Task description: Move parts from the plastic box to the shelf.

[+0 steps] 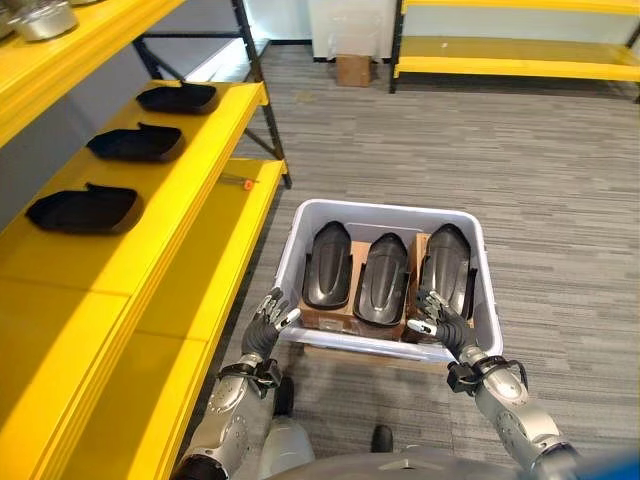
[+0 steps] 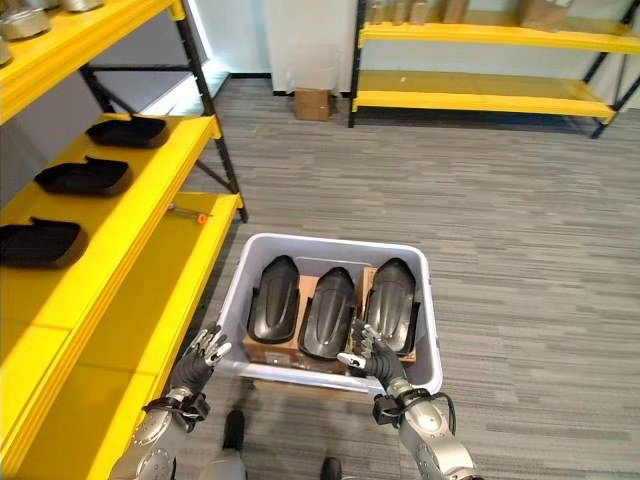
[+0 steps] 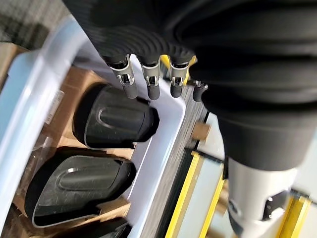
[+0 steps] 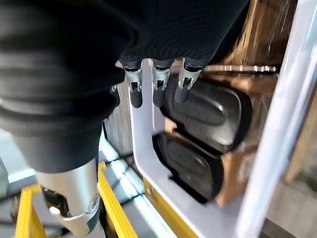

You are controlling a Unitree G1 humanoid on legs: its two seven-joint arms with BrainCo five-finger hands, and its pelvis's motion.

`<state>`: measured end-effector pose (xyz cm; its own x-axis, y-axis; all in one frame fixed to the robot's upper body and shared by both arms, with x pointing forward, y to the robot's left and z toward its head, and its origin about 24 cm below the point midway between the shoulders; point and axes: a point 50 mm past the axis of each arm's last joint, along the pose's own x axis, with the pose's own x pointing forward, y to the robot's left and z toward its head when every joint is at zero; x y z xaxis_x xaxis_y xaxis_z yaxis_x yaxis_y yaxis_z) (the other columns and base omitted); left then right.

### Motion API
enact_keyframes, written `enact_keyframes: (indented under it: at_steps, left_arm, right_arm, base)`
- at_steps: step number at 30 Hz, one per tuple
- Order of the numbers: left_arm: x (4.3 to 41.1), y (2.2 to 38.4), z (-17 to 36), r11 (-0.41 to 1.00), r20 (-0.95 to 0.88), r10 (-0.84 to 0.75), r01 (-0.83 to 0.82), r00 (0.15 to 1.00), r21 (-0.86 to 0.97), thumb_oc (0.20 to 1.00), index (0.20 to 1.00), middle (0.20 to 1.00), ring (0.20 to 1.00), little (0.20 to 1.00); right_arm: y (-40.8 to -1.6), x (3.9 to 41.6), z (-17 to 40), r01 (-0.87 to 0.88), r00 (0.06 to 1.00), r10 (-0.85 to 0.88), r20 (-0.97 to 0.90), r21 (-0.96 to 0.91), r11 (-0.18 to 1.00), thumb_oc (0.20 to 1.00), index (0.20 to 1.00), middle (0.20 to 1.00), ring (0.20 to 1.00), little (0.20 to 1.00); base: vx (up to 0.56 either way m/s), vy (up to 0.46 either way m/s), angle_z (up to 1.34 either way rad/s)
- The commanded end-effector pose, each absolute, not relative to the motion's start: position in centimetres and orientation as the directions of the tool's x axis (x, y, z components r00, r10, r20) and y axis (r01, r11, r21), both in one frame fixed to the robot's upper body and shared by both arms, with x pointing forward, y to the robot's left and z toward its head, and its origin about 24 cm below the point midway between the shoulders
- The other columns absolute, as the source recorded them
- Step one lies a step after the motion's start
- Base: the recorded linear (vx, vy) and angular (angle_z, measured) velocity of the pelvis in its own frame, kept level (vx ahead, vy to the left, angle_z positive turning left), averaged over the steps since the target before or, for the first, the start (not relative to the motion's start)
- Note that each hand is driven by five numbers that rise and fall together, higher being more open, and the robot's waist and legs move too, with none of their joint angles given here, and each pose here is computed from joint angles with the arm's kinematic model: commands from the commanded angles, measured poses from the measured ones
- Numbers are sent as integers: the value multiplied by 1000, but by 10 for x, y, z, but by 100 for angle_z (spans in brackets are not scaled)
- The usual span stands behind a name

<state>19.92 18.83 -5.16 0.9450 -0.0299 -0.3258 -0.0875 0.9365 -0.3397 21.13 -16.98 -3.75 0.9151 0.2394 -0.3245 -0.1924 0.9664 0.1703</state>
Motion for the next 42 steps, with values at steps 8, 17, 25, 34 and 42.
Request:
enact_keyframes:
  at_steps: [8, 17, 25, 34, 42]
  left_arm:
    - [215, 198, -27, 950, -195, -31, -32, 980, -310, 1000, 1000, 1000, 1000, 1000]
    - [222, 195, -11, 949, -123, -62, 21, 990, -314, 1000, 1000, 1000, 1000, 1000]
    - [231, 188, 13, 936, -13, -114, 103, 993, -337, 1000, 1000, 1000, 1000, 1000]
    - [244, 170, 36, 897, 96, -209, 229, 973, -377, 1000, 1000, 1000, 1000, 1000]
    - [255, 167, 49, 886, 152, -177, 225, 972, -406, 1000, 1000, 1000, 1000, 1000]
  right_arm:
    - [-157, 215, -25, -201, 940, 257, -223, 247, 948, 1000, 1000, 1000, 1000, 1000]
    - [-171, 220, -8, -151, 971, 190, -144, 249, 957, 1000, 1000, 1000, 1000, 1000]
    - [-219, 241, 22, 35, 999, -36, 1, 125, 992, 1000, 1000, 1000, 1000, 1000]
    - [-259, 289, 54, 237, 967, -237, 92, 11, 971, 1000, 1000, 1000, 1000, 1000]
    - [-265, 306, 73, 306, 935, -319, 154, 103, 946, 1000, 1000, 1000, 1000, 1000]
  base:
    - [79, 137, -8]
    - [53, 7, -7]
    - [28, -39, -8]
    - [-133, -34, 4]
    - [-112, -15, -3]
